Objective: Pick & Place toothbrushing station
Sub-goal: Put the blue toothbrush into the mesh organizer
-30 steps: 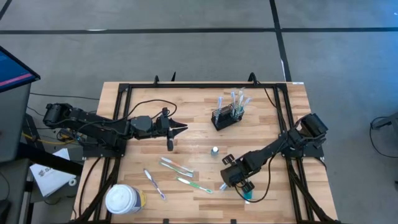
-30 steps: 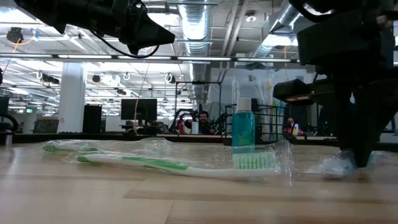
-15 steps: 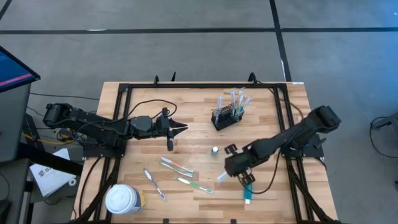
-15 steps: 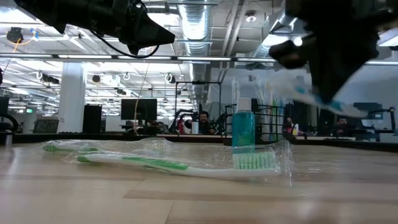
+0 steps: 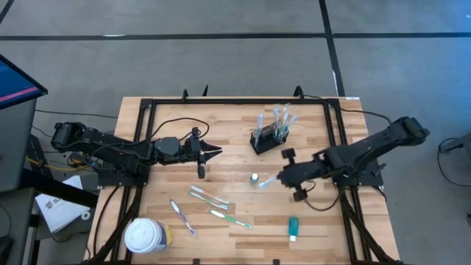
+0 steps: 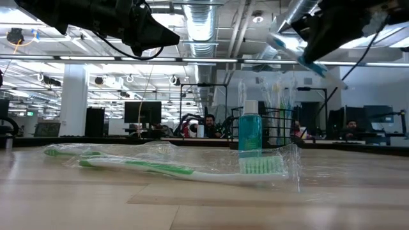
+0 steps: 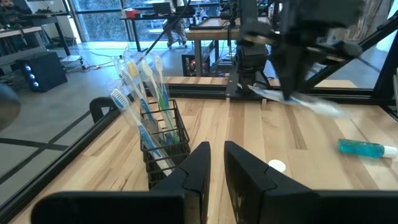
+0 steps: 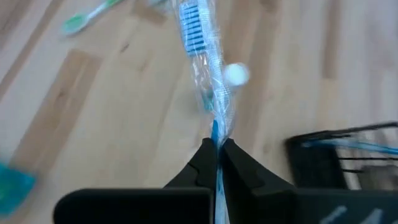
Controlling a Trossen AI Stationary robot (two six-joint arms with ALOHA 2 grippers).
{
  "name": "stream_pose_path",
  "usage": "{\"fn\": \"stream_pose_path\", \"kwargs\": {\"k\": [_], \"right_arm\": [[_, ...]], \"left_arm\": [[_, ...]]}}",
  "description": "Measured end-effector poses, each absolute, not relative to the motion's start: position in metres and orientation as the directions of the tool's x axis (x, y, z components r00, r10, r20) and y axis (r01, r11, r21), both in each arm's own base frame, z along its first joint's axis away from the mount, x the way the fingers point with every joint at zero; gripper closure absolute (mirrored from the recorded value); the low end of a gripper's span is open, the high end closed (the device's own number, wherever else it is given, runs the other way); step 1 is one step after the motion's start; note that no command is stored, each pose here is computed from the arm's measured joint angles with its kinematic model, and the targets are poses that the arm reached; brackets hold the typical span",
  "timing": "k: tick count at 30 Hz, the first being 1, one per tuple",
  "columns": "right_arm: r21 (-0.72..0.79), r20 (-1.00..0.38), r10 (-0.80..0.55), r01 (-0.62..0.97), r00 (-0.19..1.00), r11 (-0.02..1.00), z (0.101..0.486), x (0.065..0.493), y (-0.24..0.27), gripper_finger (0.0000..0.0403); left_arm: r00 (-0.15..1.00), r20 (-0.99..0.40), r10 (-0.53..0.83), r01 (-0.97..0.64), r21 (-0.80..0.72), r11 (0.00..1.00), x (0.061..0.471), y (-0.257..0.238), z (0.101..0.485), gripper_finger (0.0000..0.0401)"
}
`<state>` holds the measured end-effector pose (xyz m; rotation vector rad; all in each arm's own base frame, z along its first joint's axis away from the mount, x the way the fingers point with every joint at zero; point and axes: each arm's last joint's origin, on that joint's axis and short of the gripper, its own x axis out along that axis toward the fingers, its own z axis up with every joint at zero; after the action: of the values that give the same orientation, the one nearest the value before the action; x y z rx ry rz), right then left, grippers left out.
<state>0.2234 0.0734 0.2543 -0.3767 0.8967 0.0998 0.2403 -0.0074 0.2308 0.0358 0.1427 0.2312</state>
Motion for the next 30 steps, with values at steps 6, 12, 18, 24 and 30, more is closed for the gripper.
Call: {"fn": "stream_pose_path", "kwargs": {"k": [6,12,18,24,30], "right_arm": [[-0.324,-0.621,-0.135,-0.096,0.772,0.941,0.267,0.2,0.053,0.0403],[-0.324,-0.437,-0.202,0.056,0.876,0.944,0.276,0.183,0.038,0.0403],[-0.266,-0.285,-0.247,0.171,0.926,0.949,0.272,0.176,0.026,0.0399],[-0.227,-0.154,-0.297,0.259,0.942,0.939,0.263,0.178,0.014,0.04],[-0.184,-0.051,-0.289,0.275,0.956,0.944,0.255,0.18,0.006,0.0401]], "left_arm": [[0.963,-0.136,0.231,-0.226,0.052,0.973,0.24,-0.007,0.231,0.0361],[0.963,-0.136,0.231,-0.226,0.051,0.973,0.24,-0.007,0.231,0.0361],[0.963,-0.135,0.231,-0.226,0.051,0.973,0.24,-0.007,0.231,0.0361],[0.964,-0.128,0.231,-0.226,0.049,0.973,0.24,-0.007,0.232,0.0361],[0.969,-0.091,0.231,-0.23,0.015,0.973,0.241,-0.007,0.236,0.0361]]}}
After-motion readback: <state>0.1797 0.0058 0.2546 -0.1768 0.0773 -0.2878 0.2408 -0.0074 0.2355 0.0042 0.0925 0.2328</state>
